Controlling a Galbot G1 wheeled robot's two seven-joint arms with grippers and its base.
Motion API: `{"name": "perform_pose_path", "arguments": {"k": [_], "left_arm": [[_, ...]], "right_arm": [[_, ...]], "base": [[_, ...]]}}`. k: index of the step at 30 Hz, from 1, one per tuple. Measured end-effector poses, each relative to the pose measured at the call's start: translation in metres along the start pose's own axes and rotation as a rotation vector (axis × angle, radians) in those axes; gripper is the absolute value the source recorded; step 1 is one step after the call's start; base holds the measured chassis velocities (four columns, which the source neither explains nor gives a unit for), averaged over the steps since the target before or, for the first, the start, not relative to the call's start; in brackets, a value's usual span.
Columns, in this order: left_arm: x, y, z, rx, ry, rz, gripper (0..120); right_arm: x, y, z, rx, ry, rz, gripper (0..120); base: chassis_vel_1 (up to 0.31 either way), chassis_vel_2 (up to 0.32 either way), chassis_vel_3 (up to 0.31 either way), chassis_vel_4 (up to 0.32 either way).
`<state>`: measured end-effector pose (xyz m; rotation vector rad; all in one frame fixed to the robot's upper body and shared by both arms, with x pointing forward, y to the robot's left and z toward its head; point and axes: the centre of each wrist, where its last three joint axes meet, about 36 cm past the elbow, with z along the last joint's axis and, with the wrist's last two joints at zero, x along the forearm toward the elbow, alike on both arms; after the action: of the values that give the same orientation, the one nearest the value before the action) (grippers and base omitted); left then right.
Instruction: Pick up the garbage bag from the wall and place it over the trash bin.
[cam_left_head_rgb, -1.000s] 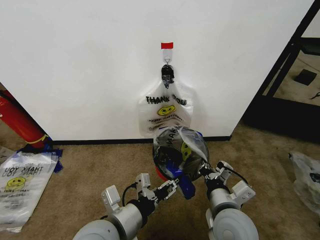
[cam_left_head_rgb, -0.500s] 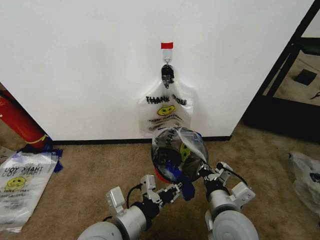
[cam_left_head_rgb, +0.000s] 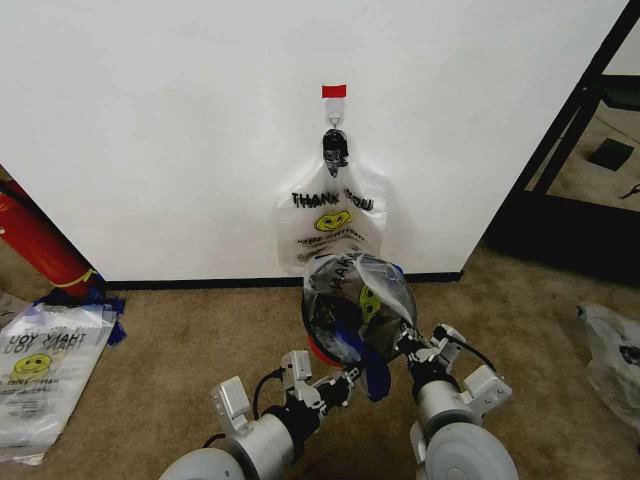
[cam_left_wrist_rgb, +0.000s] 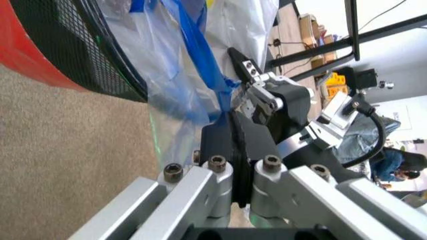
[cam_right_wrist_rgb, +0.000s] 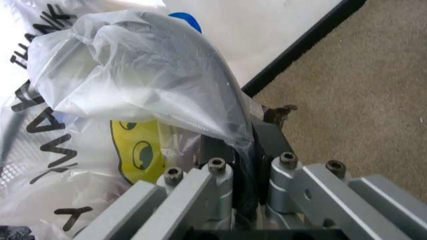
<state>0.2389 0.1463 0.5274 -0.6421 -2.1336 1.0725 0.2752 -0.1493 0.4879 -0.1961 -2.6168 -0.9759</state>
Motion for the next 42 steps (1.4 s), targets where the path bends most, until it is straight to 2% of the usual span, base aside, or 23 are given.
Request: {"name": "perform_pose_path", "arguments": {"k": [5,10,11,15,20,23,25,30,42], "left_arm": [[0.001,0.001,0.0,-0.032,-0.001,-0.01,11],[0.0,0.0,0.0,-0.033,-0.004,-0.001,34],[0.0,0.0,0.0,-0.033,-0.004,-0.001,34],[-0.001,-0.001,0.002,-0.032,-0.006,0.017,51],[-0.001,-0.002,0.003,-0.028,-0.009,0.034,38],[-0.001,-0.003,0.004,-0.026,-0.013,0.042,23],[-0.001,-0.003,0.004,-0.026,-0.013,0.043,19],[-0.001,-0.002,0.004,-0.027,-0.012,0.043,0],[0.001,0.001,0.01,-0.029,-0.034,0.029,0]], "right_arm": [[0.001,0.0,-0.002,-0.001,-0.004,-0.004,2],[0.001,0.001,-0.003,-0.004,-0.005,-0.007,2],[0.001,0.001,-0.003,-0.004,-0.005,-0.007,2],[0.002,0.001,-0.001,-0.006,0.002,-0.008,2],[0.003,0.001,0.0,-0.008,0.005,-0.007,2],[0.004,0.001,0.0,-0.009,0.007,-0.007,2],[0.004,0.001,-0.001,-0.01,0.006,-0.007,2],[0.007,0.002,-0.001,-0.013,0.005,-0.012,2],[0.009,0.003,-0.003,-0.018,0.001,-0.02,2]], "base": [[0.0,0.0,0.0,0.0],[0.0,0.0,0.0,0.0],[0.0,0.0,0.0,0.0],[0.0,0.0,0.0,0.0],[0.0,0.0,0.0,0.0],[0.0,0.0,0.0,0.0],[0.0,0.0,0.0,0.0],[0.0,0.0,0.0,0.0],[0.0,0.0,0.0,0.0]]}}
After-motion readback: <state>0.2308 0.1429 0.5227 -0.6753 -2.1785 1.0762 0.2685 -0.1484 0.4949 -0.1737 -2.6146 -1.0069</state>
